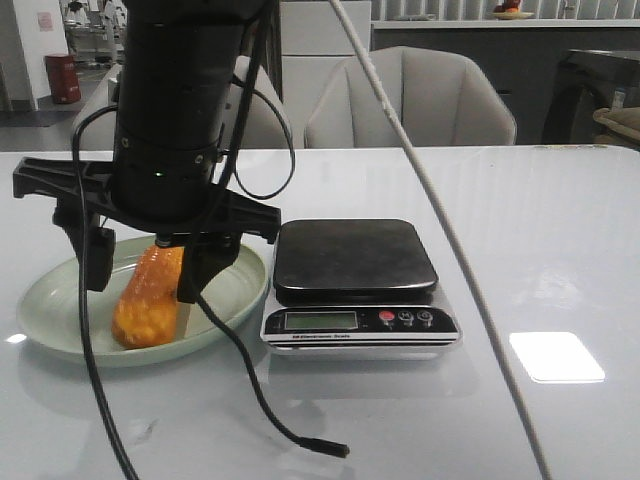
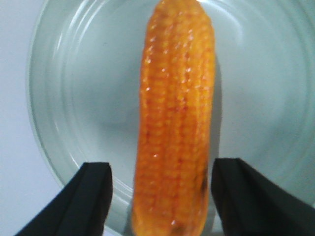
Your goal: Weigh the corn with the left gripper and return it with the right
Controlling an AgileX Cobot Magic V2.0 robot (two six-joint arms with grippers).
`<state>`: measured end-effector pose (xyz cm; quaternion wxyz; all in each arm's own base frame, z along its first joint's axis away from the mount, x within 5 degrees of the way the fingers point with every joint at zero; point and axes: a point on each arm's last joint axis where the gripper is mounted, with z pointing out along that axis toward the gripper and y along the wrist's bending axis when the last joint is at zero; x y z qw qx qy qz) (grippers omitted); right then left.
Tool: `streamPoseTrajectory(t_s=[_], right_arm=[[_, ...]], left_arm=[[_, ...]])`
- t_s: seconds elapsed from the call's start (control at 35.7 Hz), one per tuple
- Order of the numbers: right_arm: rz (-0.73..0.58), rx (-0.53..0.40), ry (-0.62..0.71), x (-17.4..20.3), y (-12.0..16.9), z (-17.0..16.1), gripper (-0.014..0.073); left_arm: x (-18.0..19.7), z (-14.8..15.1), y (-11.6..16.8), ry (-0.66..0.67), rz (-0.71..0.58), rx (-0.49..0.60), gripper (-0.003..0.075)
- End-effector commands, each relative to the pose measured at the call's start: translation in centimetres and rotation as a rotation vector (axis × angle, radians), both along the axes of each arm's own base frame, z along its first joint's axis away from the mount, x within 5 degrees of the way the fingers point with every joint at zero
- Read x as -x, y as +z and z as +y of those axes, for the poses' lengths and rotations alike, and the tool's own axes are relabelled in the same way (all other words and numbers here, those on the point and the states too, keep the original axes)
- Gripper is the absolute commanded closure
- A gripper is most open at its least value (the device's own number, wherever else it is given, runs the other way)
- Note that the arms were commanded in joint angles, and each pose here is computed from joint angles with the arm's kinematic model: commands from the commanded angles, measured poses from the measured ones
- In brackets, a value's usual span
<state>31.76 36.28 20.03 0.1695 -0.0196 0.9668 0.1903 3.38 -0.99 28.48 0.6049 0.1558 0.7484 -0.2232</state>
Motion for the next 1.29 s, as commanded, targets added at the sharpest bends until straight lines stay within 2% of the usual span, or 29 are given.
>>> streamPoseTrajectory(t_s=[0.0, 0.11, 0.25, 0.42, 0.59, 0.73, 0.9, 0.98, 1.26], right_arm=[[-0.101, -0.084, -0.007, -0.6, 4.6, -0.4, 0.0029], [-0.123, -0.035, 0.003, -1.1, 6.1, -1.3, 0.0029], [-0.189, 0.037, 0.083, -1.1, 8.6, -2.8, 0.0029], [-0.253, 0.130, 0.200, -1.0, 12.3, -6.2, 0.0029], [-0.324, 0.173, 0.253, -0.3, 15.5, -10.1, 0.0036], [-0.346, 0.175, 0.263, 0.9, 16.9, -13.0, 0.0036], [-0.412, 0.175, 0.301, 4.3, 18.5, -16.2, 0.0036], [-0.466, 0.152, 0.298, 6.4, 19.5, -17.8, 0.0036], [-0.638, 0.074, 0.280, 13.3, 20.5, -22.9, 0.0036]], left_arm=[[0.1, -0.1, 1.4, -0.019, -0.076, 0.051, 0.0578], [0.1, -0.1, 1.4, -0.019, -0.076, 0.051, 0.0578], [0.1, -0.1, 1.4, -0.019, -0.076, 0.051, 0.0578], [0.1, -0.1, 1.4, -0.019, -0.076, 0.051, 0.0578], [0.1, -0.1, 1.4, -0.019, -0.076, 0.051, 0.0578], [0.1, -0.1, 1.4, -0.019, -0.076, 0.051, 0.0578], [0.1, -0.1, 1.4, -0.019, -0.076, 0.051, 0.0578], [0.1, -0.1, 1.4, -0.019, -0.076, 0.051, 0.0578], [0.1, -0.1, 1.4, -0.019, -0.076, 0.051, 0.0578]])
